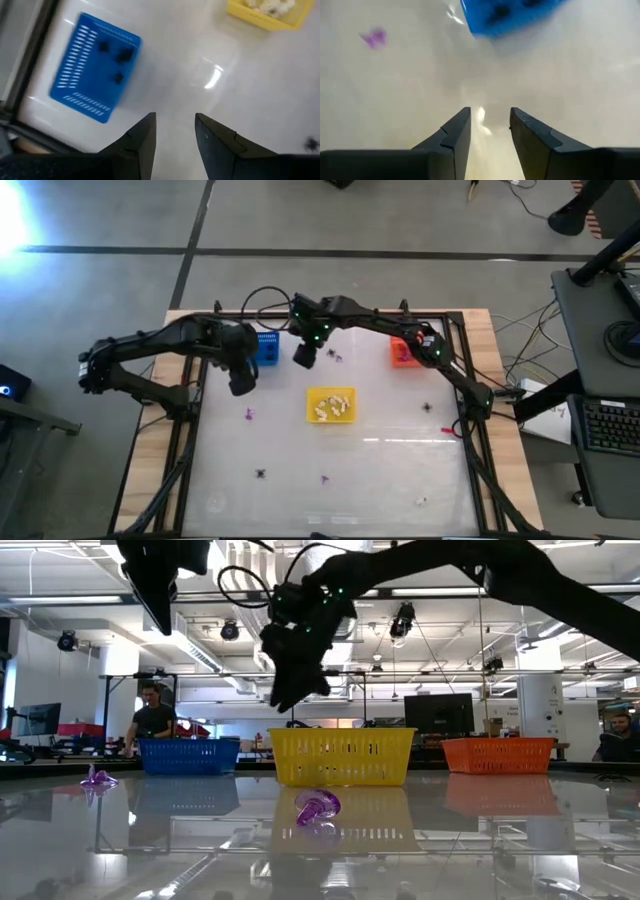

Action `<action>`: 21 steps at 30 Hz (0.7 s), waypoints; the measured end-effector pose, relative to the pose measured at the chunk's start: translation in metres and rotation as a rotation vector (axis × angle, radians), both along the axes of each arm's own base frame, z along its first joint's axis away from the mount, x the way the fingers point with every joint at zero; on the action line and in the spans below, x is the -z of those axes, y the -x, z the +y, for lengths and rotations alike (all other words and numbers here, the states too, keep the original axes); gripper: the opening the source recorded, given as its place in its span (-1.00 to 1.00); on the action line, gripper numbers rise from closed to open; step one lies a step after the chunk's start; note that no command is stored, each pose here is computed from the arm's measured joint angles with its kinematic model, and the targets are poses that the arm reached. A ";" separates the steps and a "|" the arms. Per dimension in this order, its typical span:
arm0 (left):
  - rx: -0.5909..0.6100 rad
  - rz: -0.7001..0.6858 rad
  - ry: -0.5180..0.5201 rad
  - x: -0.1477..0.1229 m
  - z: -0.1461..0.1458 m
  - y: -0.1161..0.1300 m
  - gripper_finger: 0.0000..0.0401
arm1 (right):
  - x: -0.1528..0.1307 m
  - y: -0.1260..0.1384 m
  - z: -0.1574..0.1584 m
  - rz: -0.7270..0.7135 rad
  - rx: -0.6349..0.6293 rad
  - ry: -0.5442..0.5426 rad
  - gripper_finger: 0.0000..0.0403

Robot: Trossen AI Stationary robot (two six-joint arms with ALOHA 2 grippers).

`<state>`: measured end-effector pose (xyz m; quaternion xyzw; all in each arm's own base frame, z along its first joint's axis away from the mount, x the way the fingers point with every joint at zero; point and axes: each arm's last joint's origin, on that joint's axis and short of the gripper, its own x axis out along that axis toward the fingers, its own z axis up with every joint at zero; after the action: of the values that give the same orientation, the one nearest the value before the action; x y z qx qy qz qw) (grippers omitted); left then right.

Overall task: Sort Halloween decoration
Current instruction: Put the purple witch hat toy into the orange bin

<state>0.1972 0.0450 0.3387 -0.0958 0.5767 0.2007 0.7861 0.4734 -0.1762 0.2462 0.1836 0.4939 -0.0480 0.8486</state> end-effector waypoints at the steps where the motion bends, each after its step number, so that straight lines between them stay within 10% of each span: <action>1: 0.004 0.002 0.010 0.001 0.000 -0.001 -0.41 | -0.002 0.004 0.002 0.041 0.003 0.022 -0.32; 21: 0.023 0.002 0.011 0.000 -0.004 0.000 -0.41 | 0.036 0.047 -0.027 0.418 0.099 -0.016 -0.16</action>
<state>0.1975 0.0408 0.3387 -0.0936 0.5796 0.1886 0.7873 0.4259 -0.2036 0.2098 0.2005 0.6498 -0.1225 0.7228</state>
